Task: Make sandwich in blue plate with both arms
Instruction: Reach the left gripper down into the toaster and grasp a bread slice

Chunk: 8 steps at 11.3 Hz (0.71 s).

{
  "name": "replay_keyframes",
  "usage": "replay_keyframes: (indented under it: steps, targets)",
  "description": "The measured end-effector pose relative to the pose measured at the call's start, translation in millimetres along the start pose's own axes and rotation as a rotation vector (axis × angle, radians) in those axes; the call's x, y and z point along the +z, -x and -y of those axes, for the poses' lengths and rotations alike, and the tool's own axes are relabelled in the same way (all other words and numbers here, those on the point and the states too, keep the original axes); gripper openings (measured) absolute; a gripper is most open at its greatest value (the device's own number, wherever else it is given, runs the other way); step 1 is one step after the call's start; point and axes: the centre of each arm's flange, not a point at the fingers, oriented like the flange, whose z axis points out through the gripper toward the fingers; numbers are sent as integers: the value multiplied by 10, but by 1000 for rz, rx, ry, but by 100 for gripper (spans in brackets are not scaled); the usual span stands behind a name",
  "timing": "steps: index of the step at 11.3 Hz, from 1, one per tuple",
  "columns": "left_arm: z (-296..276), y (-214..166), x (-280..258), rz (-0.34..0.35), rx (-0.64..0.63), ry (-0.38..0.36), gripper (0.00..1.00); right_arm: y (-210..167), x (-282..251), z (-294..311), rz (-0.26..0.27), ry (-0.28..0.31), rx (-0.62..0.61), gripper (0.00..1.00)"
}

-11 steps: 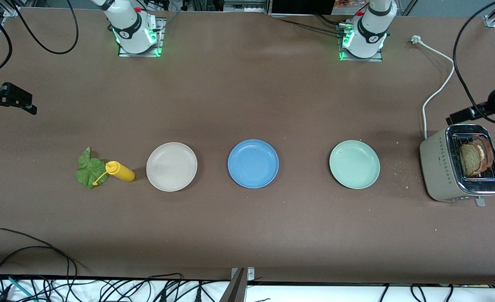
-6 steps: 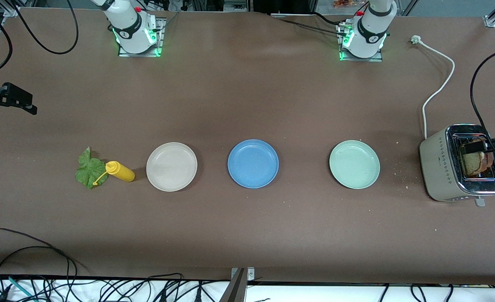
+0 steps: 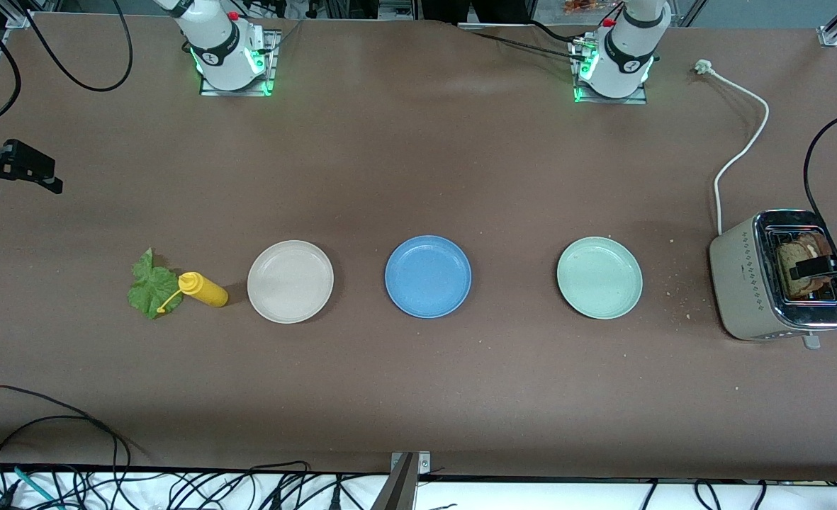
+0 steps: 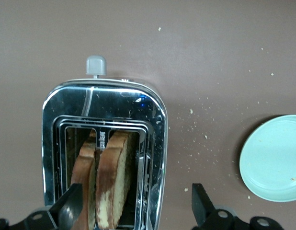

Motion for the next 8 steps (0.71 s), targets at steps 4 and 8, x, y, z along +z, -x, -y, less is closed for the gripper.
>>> replay_keyframes:
  steps: [4,8]
  targets:
    - [119,-74,276,11,-11,6,100,0,0,1,0,0,0,100]
    - [121,-69,406,41,-12,14,96,-1,-1,1,-1,0,0,100]
